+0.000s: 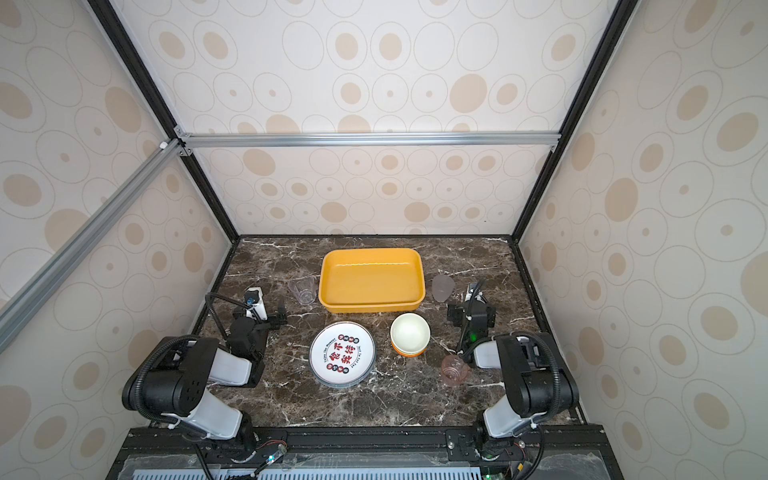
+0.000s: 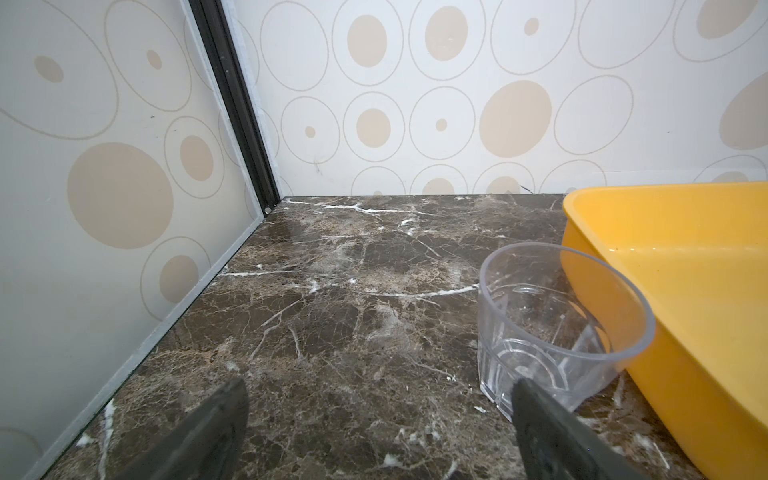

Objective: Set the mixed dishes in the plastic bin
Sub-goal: 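Raise both arms from rest and move the right gripper toward the plate stack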

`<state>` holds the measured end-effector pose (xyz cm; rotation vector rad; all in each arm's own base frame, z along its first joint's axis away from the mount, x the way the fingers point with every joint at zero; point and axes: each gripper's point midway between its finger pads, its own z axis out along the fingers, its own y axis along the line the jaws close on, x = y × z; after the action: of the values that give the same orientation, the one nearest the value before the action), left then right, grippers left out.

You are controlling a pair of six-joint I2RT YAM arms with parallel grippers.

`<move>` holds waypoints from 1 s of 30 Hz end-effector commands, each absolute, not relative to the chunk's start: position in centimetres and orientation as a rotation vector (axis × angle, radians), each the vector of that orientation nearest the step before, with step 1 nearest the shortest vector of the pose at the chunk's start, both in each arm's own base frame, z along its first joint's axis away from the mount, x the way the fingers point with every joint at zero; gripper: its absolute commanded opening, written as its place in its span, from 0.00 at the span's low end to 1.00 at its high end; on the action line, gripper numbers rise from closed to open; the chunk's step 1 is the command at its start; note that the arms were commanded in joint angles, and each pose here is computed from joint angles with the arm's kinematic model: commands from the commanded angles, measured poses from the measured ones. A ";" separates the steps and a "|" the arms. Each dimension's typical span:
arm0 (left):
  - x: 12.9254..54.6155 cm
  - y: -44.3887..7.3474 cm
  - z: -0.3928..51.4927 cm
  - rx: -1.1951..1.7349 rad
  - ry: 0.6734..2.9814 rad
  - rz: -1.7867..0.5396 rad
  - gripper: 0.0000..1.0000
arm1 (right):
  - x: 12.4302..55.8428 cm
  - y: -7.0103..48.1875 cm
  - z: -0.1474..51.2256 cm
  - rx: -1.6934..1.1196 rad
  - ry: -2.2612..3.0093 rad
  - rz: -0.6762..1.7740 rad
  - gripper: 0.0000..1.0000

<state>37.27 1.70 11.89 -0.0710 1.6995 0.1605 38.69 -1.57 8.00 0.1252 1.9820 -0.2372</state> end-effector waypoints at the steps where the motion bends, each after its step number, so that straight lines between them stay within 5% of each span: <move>1: 37.9 2.2 13.7 -0.082 1.673 0.187 0.98 | 39.2 -1.7 10.7 0.132 1.995 -0.237 1.00; 10: 39.9 3.8 16.9 -0.269 1.770 0.190 0.98 | 38.4 -0.8 16.6 0.235 1.938 -0.085 1.00; 19: 40.0 2.0 18.7 -0.551 1.958 -0.117 0.98 | 36.4 1.5 21.4 0.553 2.062 0.297 1.00; 26: 37.5 -2.8 18.9 -0.463 2.089 -0.426 0.92 | 36.0 9.4 24.2 0.328 2.187 0.747 0.67; 30: 35.2 -4.7 18.3 -0.430 2.220 -0.533 0.87 | 35.0 13.2 24.7 0.201 2.296 0.788 0.65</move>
<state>37.31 -2.77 18.39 -0.4323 2.0984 -0.3956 37.28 9.88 25.18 0.2770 2.1644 0.6639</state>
